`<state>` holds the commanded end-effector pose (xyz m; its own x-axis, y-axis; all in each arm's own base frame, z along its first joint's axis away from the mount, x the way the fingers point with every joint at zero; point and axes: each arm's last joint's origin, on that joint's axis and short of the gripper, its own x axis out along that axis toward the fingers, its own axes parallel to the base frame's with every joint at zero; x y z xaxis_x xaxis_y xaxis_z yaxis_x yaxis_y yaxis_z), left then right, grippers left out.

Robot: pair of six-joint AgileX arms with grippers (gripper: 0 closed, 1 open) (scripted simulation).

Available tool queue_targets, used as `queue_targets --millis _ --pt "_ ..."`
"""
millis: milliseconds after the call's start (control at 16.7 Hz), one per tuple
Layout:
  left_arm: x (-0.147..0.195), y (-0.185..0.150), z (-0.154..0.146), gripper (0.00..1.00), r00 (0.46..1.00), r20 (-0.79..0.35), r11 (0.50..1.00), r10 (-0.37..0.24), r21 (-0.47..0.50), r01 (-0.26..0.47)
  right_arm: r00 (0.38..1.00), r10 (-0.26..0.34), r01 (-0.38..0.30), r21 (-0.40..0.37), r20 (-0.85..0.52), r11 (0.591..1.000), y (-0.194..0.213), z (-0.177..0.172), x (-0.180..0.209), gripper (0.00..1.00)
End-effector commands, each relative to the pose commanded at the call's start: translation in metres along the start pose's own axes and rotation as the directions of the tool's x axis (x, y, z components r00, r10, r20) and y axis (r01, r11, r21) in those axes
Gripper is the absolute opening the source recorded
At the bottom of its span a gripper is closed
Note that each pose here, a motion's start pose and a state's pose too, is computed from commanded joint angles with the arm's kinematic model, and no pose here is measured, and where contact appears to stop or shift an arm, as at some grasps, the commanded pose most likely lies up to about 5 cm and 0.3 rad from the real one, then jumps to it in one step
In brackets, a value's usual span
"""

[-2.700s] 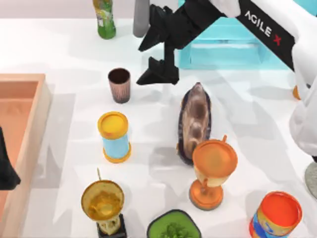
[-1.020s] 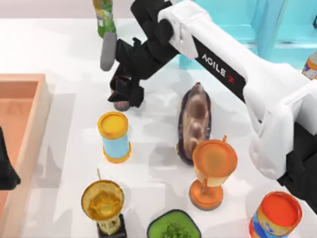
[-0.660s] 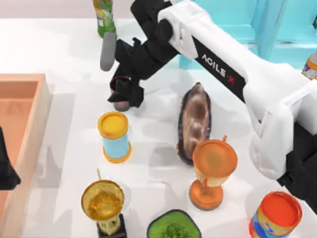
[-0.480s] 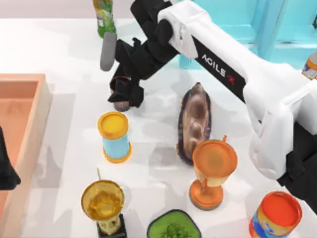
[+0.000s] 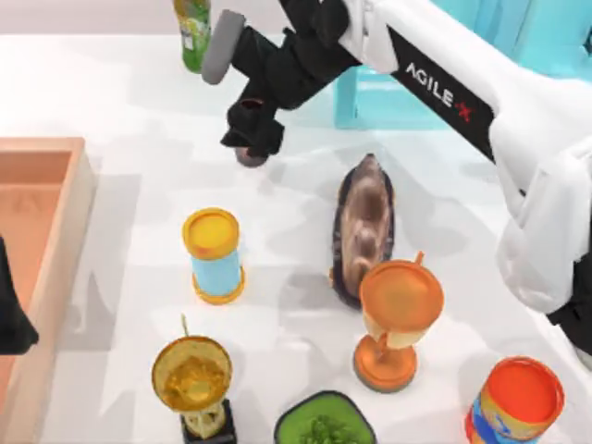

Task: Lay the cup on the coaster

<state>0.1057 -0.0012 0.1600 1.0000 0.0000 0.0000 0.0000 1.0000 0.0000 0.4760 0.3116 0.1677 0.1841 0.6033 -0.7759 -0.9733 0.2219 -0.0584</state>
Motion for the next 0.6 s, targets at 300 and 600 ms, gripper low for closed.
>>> queue_targets --millis 300,600 --pt "0.000 0.000 0.000 1.00 1.000 0.000 1.000 0.000 0.000 0.000 0.977 -0.214 0.210 0.136 0.016 0.968 0.017 0.035 -0.095 0.00" --pt "0.000 0.000 0.000 1.00 1.000 0.000 1.000 0.000 0.000 0.000 0.941 -0.339 0.324 0.270 0.010 0.907 0.056 0.026 -0.183 0.00"
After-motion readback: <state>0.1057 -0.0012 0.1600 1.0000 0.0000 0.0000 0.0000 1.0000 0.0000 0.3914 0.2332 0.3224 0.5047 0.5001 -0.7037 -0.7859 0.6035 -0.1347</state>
